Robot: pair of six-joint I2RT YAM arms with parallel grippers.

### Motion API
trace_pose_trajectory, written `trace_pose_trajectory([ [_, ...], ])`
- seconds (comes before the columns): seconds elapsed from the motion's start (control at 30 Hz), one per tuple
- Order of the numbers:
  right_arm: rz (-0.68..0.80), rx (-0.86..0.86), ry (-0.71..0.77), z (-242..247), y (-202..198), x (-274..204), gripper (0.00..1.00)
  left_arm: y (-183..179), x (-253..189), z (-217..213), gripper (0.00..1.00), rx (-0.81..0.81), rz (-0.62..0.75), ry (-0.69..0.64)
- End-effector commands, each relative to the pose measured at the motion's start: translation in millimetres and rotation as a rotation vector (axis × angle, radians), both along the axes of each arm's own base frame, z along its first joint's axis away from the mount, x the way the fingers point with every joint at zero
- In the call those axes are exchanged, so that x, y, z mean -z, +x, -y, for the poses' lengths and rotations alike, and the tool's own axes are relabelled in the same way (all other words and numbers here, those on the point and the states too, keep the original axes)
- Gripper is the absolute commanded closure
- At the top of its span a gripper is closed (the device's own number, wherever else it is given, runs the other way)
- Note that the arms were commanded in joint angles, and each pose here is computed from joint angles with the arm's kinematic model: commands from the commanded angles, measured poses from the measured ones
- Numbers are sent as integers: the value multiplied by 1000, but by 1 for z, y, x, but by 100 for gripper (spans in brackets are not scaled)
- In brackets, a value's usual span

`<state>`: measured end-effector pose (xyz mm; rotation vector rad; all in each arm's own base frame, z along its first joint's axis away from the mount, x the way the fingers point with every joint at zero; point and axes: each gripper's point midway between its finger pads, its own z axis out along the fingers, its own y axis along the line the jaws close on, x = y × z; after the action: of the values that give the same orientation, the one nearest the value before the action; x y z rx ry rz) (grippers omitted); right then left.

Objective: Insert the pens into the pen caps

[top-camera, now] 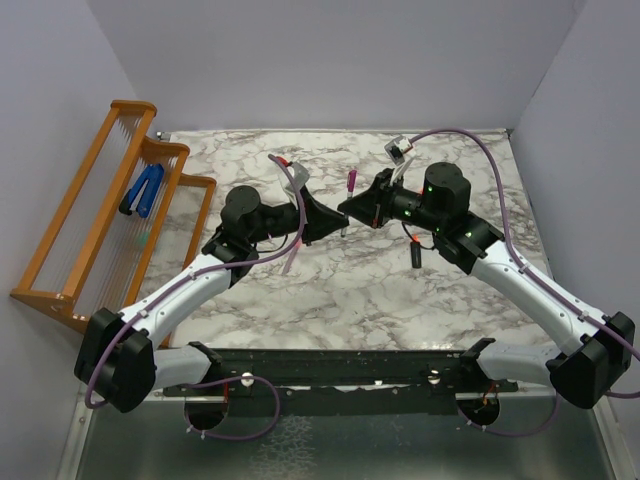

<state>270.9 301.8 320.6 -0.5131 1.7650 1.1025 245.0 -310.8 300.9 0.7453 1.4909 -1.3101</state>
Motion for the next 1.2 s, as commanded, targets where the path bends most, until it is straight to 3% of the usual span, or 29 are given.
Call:
trace_pose_trajectory([
  [0.0, 20, -12, 32, -3, 1, -14, 99, -7, -4, 7, 82, 64, 5, 0],
  [0.1, 34, -17, 49, -4, 1, -19, 99, -8, -5, 11, 70, 74, 7, -1],
  [0.23, 36, -31, 65, -7, -1, -20, 99, -6, -5, 12, 67, 71, 11, 0],
  [0.47, 26, -52, 72, -9, -4, -19, 100, 1, -4, 11, 83, 28, 21, 4],
  [0.57, 27, -53, 69, -9, -4, -18, 100, 6, -6, 9, 100, -6, 33, 1],
  [0.7, 29, -57, 64, -8, -5, -18, 100, 9, -7, 7, 100, -32, 41, -1],
  [0.77, 30, -54, 60, -8, -4, -18, 93, 10, -5, 7, 100, -38, 40, 1],
  [0.9, 38, -22, 57, -5, 0, -22, 63, 11, -1, 6, 100, -48, 32, 6],
  [1.17, 140, 70, 65, 3, 17, -55, 58, 5, 8, 5, 100, -30, 11, 15],
])
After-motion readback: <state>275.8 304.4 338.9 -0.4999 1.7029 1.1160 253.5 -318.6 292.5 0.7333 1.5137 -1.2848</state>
